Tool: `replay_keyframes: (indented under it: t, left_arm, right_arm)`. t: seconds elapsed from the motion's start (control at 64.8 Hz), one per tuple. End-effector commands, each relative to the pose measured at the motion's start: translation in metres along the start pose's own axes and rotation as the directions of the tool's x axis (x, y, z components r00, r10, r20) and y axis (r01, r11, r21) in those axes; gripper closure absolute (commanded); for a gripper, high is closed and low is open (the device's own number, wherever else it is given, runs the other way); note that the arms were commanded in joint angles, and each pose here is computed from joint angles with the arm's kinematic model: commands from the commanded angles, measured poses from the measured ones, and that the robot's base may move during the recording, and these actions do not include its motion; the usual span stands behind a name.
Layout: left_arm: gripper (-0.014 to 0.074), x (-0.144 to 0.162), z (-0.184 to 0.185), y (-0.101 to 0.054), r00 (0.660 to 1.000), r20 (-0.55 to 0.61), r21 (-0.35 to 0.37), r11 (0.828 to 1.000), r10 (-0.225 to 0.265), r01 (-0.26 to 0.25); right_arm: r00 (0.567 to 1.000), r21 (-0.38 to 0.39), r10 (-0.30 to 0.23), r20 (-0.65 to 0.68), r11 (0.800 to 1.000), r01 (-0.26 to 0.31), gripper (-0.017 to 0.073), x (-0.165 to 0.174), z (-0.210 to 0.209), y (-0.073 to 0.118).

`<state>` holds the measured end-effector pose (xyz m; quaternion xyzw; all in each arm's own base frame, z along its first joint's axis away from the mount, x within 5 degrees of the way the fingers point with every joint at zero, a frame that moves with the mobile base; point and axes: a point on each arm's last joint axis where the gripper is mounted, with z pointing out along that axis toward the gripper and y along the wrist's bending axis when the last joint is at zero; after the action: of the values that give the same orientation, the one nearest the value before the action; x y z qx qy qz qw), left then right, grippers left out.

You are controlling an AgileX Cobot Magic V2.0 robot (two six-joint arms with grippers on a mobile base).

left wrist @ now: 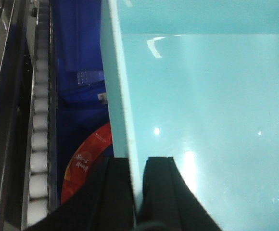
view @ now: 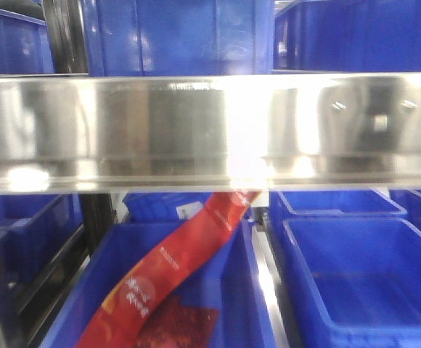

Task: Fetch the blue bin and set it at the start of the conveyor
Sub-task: 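Hold the bin with both grippers and back away from the shelf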

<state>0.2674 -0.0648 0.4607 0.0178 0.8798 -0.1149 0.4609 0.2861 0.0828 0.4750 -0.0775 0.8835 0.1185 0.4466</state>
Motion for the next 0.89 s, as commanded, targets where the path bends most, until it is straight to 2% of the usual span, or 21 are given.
replay_keyframes:
  t: [0.0, 0.309, 0.879]
  left_arm:
    - [0.0705, -0.0075, -0.0085, 0.0032, 0.996, 0.074, -0.031, 0.999, 0.04, -0.038]
    - [0.0705, -0.0151, -0.0094, 0.0017, 0.986, 0.158, -0.018, 0.999, 0.043, -0.041]
    - [0.0705, -0.0154, -0.0105, 0.0016, 0.986, 0.163, -0.017, 0.999, 0.043, -0.041]
  right_arm:
    - [0.997, 0.045, -0.048, 0.068, 0.998, 0.045, 0.0711, -0.0065, -0.0101, -0.0051]
    - [0.997, 0.045, -0.048, 0.068, 0.998, 0.045, 0.0711, -0.0065, -0.0101, -0.0051]
    - [0.997, 0.045, -0.048, 0.068, 0.998, 0.045, 0.0711, -0.0065, -0.0101, -0.0051]
